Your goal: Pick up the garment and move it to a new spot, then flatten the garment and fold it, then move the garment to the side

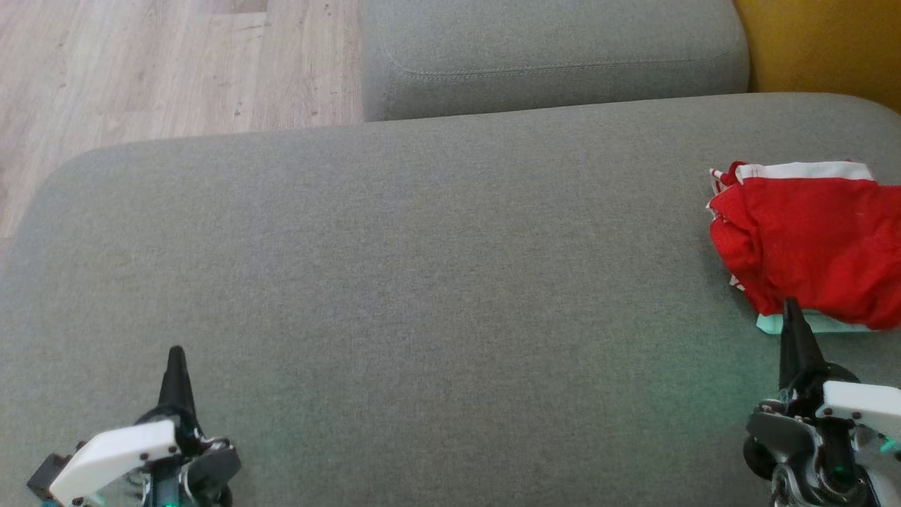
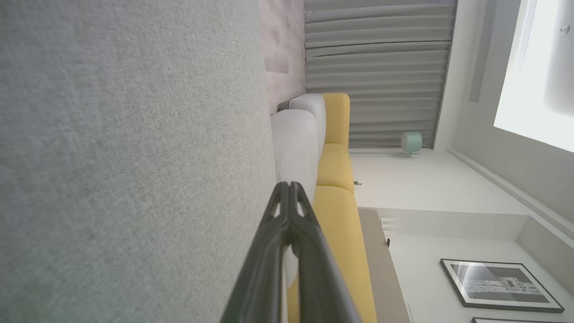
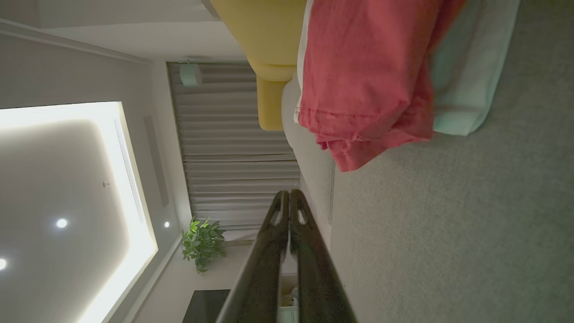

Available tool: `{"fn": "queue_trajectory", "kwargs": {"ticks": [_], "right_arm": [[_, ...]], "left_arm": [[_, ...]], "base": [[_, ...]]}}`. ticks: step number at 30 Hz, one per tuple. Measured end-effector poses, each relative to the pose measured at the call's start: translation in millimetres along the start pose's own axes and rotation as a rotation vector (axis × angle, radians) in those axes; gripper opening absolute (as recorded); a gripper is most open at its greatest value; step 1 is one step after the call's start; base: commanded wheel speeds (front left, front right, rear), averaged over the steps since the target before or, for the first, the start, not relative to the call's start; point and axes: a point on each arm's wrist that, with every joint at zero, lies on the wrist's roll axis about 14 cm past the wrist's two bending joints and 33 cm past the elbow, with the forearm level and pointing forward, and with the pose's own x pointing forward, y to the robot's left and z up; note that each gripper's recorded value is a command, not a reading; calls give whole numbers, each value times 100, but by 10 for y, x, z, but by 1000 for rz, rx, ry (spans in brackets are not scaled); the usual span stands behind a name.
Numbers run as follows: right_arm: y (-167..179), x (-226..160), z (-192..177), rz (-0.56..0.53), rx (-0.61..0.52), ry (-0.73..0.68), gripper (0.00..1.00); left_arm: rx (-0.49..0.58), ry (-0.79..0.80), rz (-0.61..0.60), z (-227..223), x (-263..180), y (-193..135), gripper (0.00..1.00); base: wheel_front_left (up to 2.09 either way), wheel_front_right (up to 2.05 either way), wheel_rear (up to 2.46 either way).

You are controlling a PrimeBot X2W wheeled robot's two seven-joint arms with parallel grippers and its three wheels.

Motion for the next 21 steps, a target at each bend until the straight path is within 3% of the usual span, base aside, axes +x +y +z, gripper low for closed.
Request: {"fn": "queue_trajectory", "kwargs": {"ticks": [21], "right_arm": [[7, -1, 17, 3, 24, -1, 0]], "left_arm": [[-20, -4, -12, 16, 1, -22, 0]], "base": [[0, 0, 0]]}}
